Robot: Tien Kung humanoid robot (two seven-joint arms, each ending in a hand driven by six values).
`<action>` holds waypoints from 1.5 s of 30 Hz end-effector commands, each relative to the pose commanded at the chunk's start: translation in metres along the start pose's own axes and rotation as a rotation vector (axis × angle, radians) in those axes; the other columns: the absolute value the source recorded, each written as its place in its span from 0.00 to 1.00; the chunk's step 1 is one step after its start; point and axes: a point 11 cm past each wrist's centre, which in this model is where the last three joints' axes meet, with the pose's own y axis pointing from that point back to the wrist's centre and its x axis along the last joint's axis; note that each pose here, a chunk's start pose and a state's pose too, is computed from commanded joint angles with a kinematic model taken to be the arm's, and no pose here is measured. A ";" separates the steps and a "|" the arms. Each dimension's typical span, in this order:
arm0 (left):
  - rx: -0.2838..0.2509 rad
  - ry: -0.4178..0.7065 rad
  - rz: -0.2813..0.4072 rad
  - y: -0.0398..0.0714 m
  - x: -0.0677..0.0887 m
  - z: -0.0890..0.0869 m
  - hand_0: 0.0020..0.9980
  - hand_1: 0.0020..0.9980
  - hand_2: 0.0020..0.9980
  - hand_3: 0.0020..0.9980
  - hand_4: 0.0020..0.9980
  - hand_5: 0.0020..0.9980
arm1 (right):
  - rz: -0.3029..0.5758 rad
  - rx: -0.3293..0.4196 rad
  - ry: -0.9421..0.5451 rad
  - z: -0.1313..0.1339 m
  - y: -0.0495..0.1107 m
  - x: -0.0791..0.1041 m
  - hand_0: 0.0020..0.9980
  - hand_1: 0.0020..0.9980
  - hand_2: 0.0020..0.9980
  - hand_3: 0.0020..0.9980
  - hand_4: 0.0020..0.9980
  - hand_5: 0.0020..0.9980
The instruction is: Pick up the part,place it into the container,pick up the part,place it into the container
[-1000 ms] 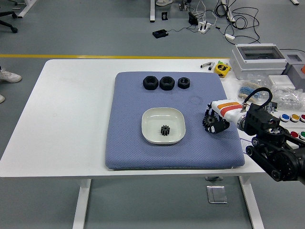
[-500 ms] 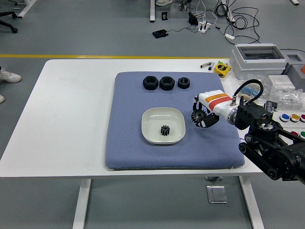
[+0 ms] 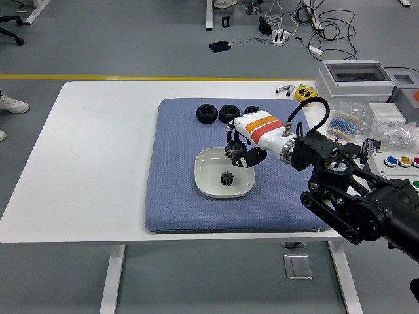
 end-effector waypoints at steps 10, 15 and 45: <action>0.001 0.003 0.006 0.000 0.003 -0.001 0.70 0.60 0.64 0.56 0.57 0.59 | -0.075 -0.074 0.019 -0.003 -0.014 -0.017 0.16 0.33 0.44 0.54 0.72 0.26; 0.002 0.000 0.007 0.000 0.003 -0.001 0.70 0.60 0.64 0.56 0.57 0.59 | -0.080 -0.099 0.015 -0.001 -0.015 -0.021 0.13 0.35 0.48 0.85 0.93 0.36; 0.010 -0.001 0.008 0.000 0.005 -0.006 0.70 0.61 0.64 0.56 0.56 0.58 | 0.115 -0.177 -0.263 0.041 0.006 0.006 0.16 0.37 0.55 0.86 0.93 0.39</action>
